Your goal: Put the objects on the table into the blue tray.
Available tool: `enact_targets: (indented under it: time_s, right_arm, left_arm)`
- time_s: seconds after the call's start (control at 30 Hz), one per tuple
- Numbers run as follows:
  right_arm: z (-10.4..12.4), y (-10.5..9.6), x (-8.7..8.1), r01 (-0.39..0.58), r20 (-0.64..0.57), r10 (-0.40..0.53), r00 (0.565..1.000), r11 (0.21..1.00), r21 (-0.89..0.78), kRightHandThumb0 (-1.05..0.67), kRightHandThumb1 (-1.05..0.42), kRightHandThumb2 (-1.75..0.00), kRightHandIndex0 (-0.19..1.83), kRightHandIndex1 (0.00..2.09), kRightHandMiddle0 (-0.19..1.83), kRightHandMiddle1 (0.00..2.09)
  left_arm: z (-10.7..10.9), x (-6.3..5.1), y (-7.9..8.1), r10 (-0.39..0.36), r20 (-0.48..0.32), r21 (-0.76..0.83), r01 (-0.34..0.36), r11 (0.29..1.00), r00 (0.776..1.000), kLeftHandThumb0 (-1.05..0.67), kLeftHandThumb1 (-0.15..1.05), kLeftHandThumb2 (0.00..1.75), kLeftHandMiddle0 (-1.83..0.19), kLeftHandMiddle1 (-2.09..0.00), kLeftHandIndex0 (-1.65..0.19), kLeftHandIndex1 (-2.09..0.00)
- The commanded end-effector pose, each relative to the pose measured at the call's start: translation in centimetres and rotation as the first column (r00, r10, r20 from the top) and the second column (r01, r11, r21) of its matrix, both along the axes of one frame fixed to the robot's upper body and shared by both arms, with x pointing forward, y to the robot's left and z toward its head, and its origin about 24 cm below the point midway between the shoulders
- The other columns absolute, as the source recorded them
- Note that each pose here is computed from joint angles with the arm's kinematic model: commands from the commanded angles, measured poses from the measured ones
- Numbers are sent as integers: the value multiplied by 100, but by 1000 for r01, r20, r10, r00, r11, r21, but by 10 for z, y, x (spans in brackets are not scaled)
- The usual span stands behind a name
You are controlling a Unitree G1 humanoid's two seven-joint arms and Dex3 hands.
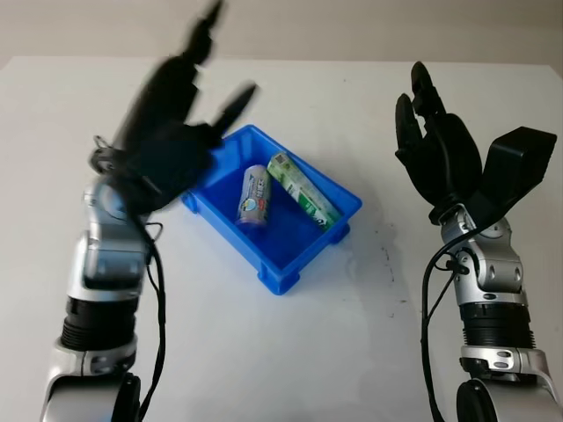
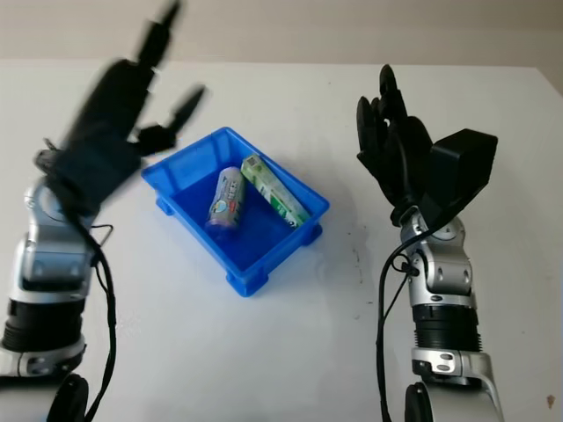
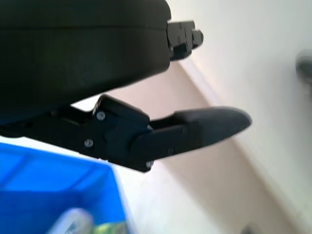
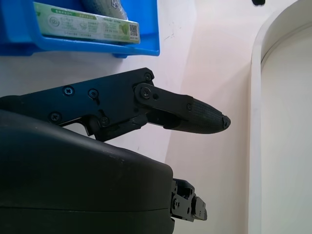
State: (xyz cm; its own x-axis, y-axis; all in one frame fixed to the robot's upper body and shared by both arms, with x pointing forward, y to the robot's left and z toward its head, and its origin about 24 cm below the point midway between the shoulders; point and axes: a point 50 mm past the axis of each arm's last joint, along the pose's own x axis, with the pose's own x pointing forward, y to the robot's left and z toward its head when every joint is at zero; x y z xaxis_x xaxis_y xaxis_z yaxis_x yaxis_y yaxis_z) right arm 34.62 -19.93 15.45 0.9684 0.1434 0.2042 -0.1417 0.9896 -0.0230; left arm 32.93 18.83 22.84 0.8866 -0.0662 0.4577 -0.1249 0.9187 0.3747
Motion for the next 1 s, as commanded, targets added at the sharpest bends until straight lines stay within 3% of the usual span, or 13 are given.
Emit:
enact_targets:
  time_s: [0.0, 0.27, 0.57, 0.77, 0.97]
  right_arm:
    - [9, 4, 1, -14, 39, 14, 999, 1000, 11, -63, -105, -65, -19, 0, -19, 0]
    - [10, 6, 2, -23, 45, 23, 999, 1000, 1, -64, -105, -72, -19, 0, -19, 0]
    - [6, 5, 2, -28, 39, 27, 999, 999, 15, -67, -105, -73, -19, 0, -19, 0]
    - [4, 2, 3, -22, 35, 21, 999, 1000, 11, -68, -105, -75, -19, 0, -19, 0]
    - [2, 1, 4, -16, 27, 16, 1000, 1000, 9, -69, -105, -75, -19, 0, -19, 0]
  left_arm:
    - [4, 1, 4, -6, 15, -90, 7, 996, 1000, -80, 105, 66, 11, -3, 16, -8]
    - [-8, -3, 28, 73, -11, -202, -74, 977, 997, -79, 105, 70, 19, 0, 19, 0]
    - [-41, -6, 59, 163, -81, -269, -179, 946, 983, -80, 105, 72, 19, -2, 19, 0]
    - [-65, -5, 70, 191, -111, -375, -219, 901, 975, -77, 105, 74, 19, -3, 19, 0]
    - [-86, -5, 69, 161, -161, -375, -211, 903, 974, -79, 105, 71, 19, -1, 19, 0]
